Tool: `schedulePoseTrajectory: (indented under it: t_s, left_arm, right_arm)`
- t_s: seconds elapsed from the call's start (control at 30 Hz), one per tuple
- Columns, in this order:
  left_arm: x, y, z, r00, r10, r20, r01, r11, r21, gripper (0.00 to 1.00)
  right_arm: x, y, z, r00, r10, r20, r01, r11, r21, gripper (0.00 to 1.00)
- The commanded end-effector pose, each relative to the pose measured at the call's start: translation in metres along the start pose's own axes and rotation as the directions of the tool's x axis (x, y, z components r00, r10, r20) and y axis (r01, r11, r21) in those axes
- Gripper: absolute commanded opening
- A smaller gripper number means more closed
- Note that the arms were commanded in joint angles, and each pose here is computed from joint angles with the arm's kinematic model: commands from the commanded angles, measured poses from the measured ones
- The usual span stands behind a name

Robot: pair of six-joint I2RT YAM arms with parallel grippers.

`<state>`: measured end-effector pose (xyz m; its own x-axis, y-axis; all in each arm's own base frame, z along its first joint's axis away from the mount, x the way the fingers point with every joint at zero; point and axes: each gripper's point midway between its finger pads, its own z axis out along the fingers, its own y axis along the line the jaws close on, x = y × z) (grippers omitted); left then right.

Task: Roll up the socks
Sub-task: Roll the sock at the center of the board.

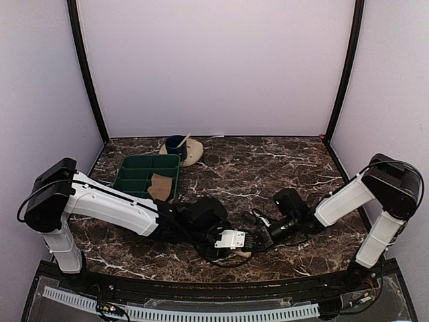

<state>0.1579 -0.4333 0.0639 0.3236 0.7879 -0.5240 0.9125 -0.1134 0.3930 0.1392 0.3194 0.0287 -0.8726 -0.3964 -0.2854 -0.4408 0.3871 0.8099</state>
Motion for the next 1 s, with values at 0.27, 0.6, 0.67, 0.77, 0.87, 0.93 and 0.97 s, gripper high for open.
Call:
schedulePoseTrajectory:
  t_s: [0.27,0.6,0.67,0.77,0.87,0.93,0.97]
  left_arm:
    - [0.002,-0.005,0.019,0.997,0.073,-0.019,-0.073,0.997,-0.011,0.58]
    - [0.003,-0.005,0.028,0.996,0.088,-0.029,-0.088,0.996,-0.007,0.49]
    - [0.003,-0.006,0.027,0.996,0.089,-0.028,-0.089,0.996,-0.004,0.44]
    - [0.003,-0.008,0.027,0.996,0.088,-0.029,-0.088,0.996,0.01,0.35]
    - [0.005,-0.013,0.028,0.996,0.085,-0.033,-0.084,0.996,0.031,0.27]
    - [0.006,-0.015,0.028,0.996,0.079,-0.035,-0.078,0.996,0.043,0.24]
    - [0.007,-0.016,0.029,0.996,0.077,-0.038,-0.075,0.996,0.049,0.22]
  right_arm:
    - [0.015,-0.011,0.002,0.995,0.063,-0.076,-0.062,0.998,0.009,0.0]
    - [0.015,-0.014,0.001,0.993,0.071,-0.095,-0.071,0.997,0.007,0.0]
    - [0.014,-0.015,0.001,0.993,0.071,-0.094,-0.071,0.997,0.007,0.0]
    - [0.013,-0.016,-0.001,0.993,0.072,-0.096,-0.071,0.997,0.01,0.0]
    - [0.012,-0.017,-0.002,0.992,0.076,-0.098,-0.075,0.997,0.011,0.0]
    - [0.011,-0.017,-0.002,0.992,0.076,-0.097,-0.076,0.997,0.012,0.0]
    - [0.012,-0.018,-0.003,0.992,0.08,-0.098,-0.079,0.997,0.015,0.0]
